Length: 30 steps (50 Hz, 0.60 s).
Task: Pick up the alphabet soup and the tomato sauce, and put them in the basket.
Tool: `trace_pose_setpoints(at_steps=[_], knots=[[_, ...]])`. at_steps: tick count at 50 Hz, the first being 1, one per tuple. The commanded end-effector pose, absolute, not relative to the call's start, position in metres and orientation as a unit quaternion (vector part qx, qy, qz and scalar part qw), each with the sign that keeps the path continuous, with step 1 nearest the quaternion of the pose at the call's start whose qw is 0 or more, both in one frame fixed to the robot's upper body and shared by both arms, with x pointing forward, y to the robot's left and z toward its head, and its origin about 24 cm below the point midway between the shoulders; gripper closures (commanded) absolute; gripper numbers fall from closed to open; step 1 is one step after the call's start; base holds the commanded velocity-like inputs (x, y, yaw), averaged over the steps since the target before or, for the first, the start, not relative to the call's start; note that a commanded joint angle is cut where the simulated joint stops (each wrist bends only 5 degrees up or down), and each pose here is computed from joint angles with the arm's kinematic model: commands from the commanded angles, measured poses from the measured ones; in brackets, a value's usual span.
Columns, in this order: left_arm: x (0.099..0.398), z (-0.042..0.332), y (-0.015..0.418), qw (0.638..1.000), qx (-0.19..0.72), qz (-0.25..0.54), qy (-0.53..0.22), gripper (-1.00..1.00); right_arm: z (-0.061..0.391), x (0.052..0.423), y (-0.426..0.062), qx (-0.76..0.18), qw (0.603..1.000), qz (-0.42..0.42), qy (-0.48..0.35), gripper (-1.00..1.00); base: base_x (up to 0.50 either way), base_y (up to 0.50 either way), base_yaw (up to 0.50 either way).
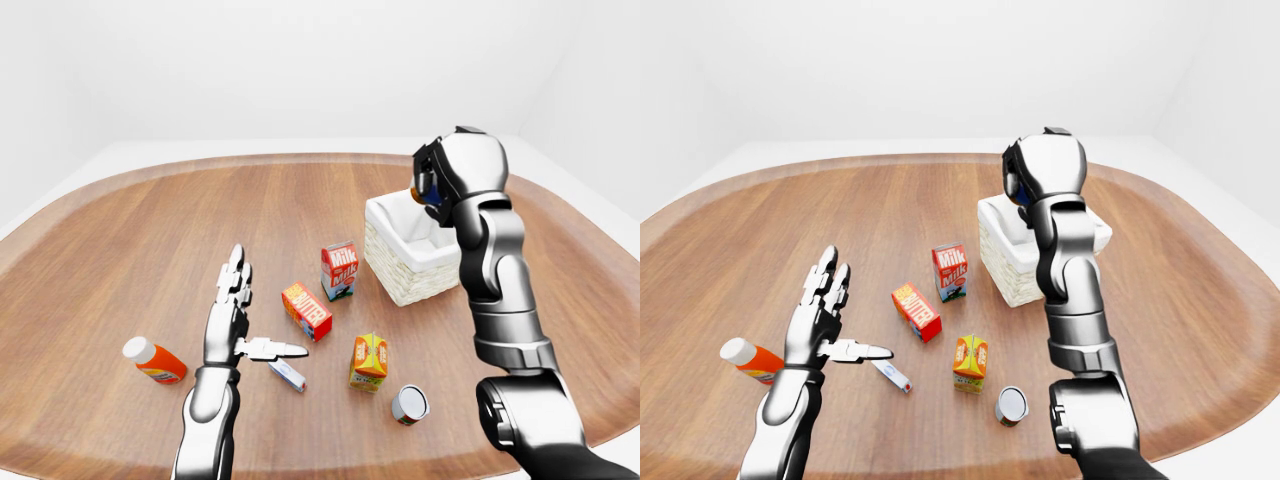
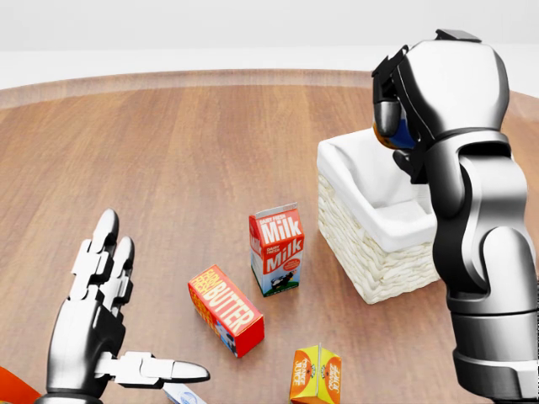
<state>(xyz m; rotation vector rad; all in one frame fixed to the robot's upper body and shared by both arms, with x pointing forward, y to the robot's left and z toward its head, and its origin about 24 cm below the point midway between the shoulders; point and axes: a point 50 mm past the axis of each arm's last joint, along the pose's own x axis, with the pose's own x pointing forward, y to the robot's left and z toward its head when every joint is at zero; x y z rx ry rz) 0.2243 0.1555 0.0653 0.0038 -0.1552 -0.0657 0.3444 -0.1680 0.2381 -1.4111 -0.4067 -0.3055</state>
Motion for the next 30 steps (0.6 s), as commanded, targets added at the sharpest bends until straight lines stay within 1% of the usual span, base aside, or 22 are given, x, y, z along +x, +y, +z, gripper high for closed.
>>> trace_pose_setpoints(at_steps=[1,10,12,22,30], knots=[[0.226,0.066,0.156,0.996,0.000,-0.028,-0.079,-1.00,0.236,0.370,-0.174,-0.646,0.728,-0.152,-0.169,1.00,0.00,0.00,0.00],[0.226,0.069,0.156,0.996,0.000,-0.027,-0.086,-1.00,0.237,0.385,-0.181,-0.649,0.729,-0.157,-0.152,1.00,0.00,0.00,0.00],[0.226,0.069,0.156,0.996,0.000,-0.026,-0.087,-1.00,0.239,0.388,-0.183,-0.642,0.736,-0.157,-0.148,1.00,0.00,0.00,0.00],[0.226,0.069,0.156,0.996,0.000,-0.027,-0.085,-1.00,0.231,0.404,-0.193,-0.638,0.744,-0.163,-0.117,1.00,0.00,0.00,0.00],[0.226,0.069,0.156,0.996,0.000,-0.028,-0.085,-1.00,0.232,0.411,-0.196,-0.642,0.742,-0.163,-0.101,1.00,0.00,0.00,0.00]])
